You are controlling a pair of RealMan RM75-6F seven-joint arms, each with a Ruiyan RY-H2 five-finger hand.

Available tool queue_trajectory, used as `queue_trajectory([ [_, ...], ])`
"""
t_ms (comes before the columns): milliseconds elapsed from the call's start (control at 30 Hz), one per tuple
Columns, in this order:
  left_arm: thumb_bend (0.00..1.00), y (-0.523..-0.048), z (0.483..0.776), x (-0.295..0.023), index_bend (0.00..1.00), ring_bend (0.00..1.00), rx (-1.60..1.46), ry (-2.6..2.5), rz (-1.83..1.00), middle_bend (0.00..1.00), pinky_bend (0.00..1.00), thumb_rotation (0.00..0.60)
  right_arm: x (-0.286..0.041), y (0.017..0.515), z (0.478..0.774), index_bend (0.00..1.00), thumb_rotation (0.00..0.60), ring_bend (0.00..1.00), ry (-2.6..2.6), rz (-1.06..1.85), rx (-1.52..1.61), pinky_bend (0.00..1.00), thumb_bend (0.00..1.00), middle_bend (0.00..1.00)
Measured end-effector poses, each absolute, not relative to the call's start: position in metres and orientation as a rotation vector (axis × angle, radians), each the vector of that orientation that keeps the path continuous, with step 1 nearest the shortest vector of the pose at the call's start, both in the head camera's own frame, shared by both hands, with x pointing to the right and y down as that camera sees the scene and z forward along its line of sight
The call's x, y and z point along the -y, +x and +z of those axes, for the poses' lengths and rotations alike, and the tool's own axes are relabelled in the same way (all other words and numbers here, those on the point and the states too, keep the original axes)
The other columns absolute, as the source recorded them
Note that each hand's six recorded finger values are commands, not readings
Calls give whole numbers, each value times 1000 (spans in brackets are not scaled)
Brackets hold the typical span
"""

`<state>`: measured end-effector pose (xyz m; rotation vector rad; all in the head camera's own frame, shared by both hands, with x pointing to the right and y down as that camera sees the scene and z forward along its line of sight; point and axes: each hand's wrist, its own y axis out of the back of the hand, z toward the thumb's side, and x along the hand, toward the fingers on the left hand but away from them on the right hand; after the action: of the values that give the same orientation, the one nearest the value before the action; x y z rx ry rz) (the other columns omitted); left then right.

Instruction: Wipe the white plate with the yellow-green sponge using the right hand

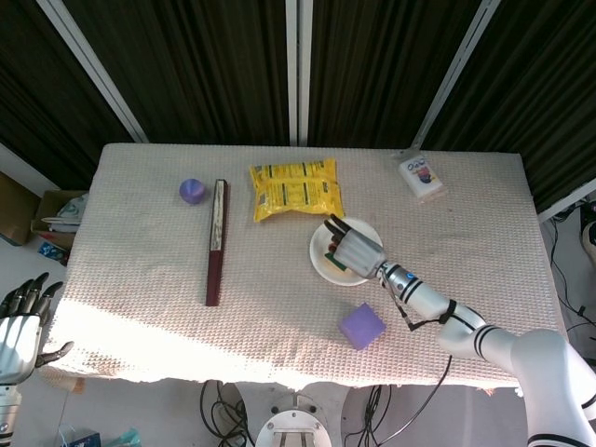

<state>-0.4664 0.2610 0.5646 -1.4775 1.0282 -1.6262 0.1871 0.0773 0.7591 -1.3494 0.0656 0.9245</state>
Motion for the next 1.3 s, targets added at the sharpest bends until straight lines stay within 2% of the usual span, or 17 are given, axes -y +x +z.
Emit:
queue_trajectory([
  [167, 63, -466, 565, -261, 138, 51, -1029, -1479, -1625, 23, 117, 600, -72, 194, 752, 463, 600, 41, -1334, 945, -64, 0, 375, 354],
  [533, 63, -468, 565, -262, 138, 51, -1034, -1479, -1631, 23, 117, 600, -94, 174, 763, 463, 600, 42, -1423, 923, -70, 0, 377, 354],
  [700, 63, -467, 564, -263, 138, 51, -1036, -1480, -1627, 23, 117, 600, -90, 166, 752, 463, 600, 42, -1464, 893, 10, 0, 377, 358],
  [900, 63, -465, 565, -261, 138, 51, -1030, -1484, -1623, 23, 117, 600, -78, 185, 742, 462, 600, 41, -1406, 912, -7, 0, 376, 360],
  [1100, 63, -465, 567, -261, 138, 51, -1025, -1488, -1622, 23, 117, 600, -81, 197, 754, 462, 600, 41, -1333, 946, -127, 0, 378, 358],
  [1300, 62, -467, 566, -262, 138, 51, -1033, -1485, -1627, 23, 117, 600, -92, 183, 766, 462, 600, 41, -1297, 909, -204, 0, 379, 358],
])
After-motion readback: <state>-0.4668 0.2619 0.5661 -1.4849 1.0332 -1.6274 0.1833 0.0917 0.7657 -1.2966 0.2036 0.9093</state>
